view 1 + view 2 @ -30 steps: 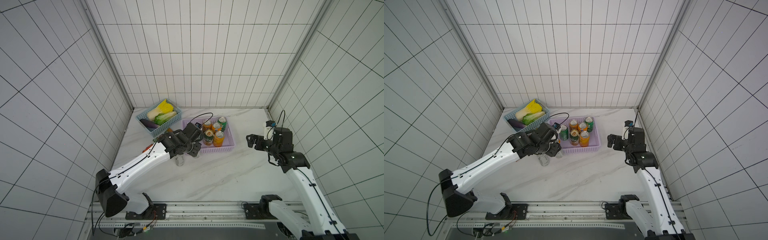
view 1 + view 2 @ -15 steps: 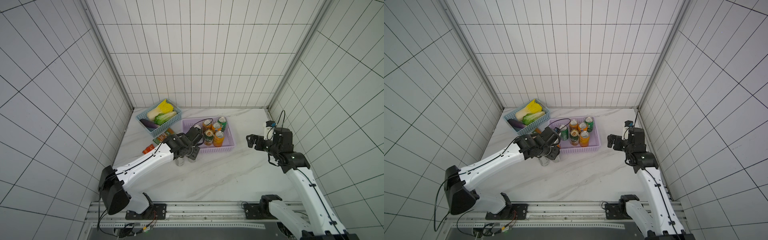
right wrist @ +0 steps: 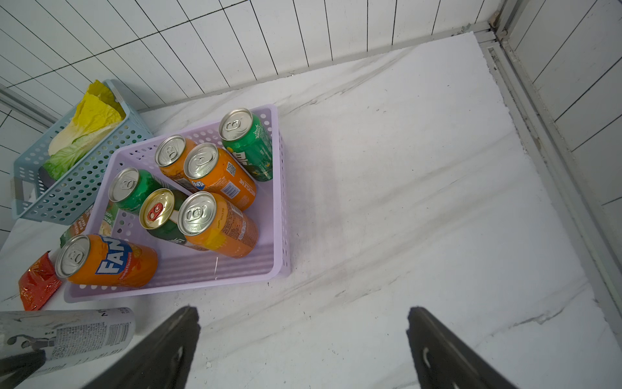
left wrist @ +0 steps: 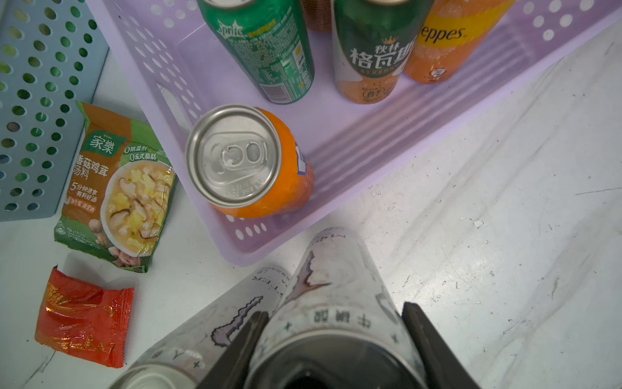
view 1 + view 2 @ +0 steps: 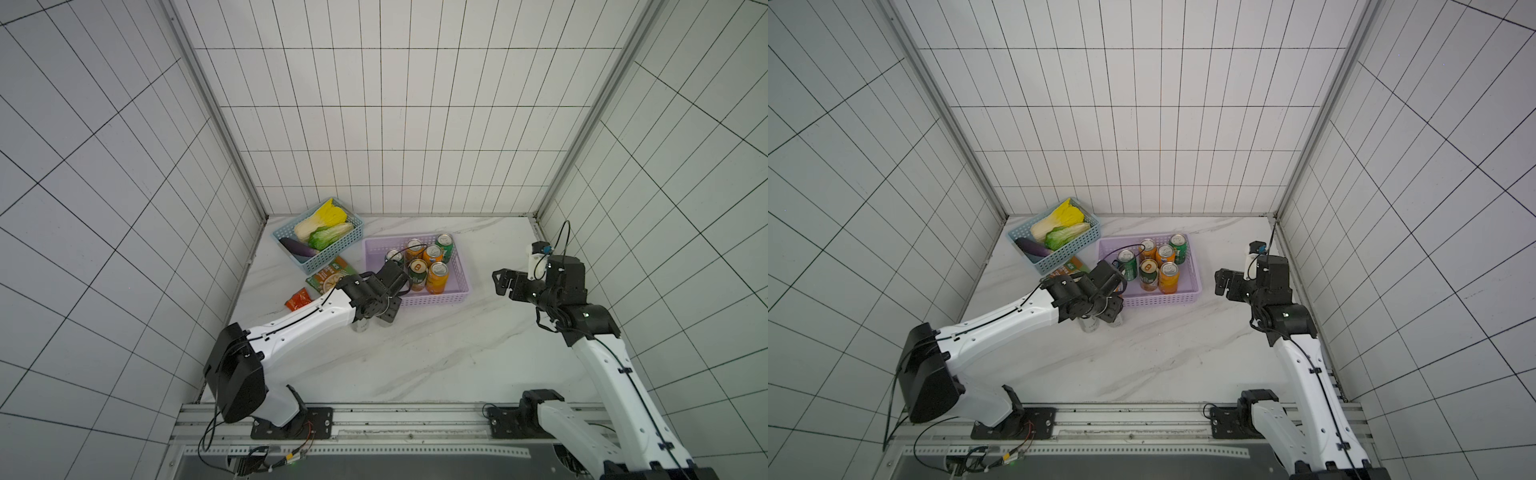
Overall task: Take out the drinks from the basket
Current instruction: Place the drink at the center of the board.
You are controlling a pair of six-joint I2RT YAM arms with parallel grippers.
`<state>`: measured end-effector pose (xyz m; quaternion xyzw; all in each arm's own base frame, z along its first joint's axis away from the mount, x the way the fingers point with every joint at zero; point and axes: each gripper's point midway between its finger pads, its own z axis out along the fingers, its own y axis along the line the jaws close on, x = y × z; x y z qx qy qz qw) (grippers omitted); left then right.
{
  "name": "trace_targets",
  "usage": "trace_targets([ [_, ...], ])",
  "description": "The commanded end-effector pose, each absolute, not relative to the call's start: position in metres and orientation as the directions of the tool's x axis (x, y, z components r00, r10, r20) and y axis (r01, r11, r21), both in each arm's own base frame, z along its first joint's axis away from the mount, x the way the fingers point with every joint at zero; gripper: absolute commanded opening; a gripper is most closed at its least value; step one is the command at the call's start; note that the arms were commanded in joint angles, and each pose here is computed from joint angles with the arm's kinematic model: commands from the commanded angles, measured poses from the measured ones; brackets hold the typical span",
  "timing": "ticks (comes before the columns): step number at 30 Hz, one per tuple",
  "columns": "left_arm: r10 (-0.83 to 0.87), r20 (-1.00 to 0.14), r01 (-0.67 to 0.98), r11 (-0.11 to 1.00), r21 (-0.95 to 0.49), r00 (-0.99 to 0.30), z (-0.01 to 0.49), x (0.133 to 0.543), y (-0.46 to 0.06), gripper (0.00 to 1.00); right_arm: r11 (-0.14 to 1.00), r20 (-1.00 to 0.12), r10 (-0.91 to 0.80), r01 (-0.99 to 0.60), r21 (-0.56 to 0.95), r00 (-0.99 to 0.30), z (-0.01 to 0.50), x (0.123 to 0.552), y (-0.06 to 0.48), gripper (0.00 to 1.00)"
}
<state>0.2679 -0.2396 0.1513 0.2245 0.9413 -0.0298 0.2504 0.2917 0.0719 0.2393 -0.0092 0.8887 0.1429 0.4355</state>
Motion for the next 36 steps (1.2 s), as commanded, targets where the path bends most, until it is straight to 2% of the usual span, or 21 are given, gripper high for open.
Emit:
trace_targets([
  [1,0.374,-0.555,0.415,0.908,0.055,-0.743,0.16,0.283,-0.25,0.54,0.961,-0.759,0.103,-0.131,0.242,-0.643,0.228,0.288,0.07,0.99],
  [21,0.392,-0.521,0.412,0.907,0.083,-0.758,0.136,0.282,-0.246,0.57,0.96,-0.753,0.103,-0.133,0.246,-0.65,0.226,0.289,0.071,0.99],
  [36,0.387,-0.538,0.406,0.909,0.088,-0.749,0.146,0.281,-0.242,0.7,0.959,-0.751,0.103,-0.136,0.249,-0.652,0.225,0.288,0.072,1.0],
])
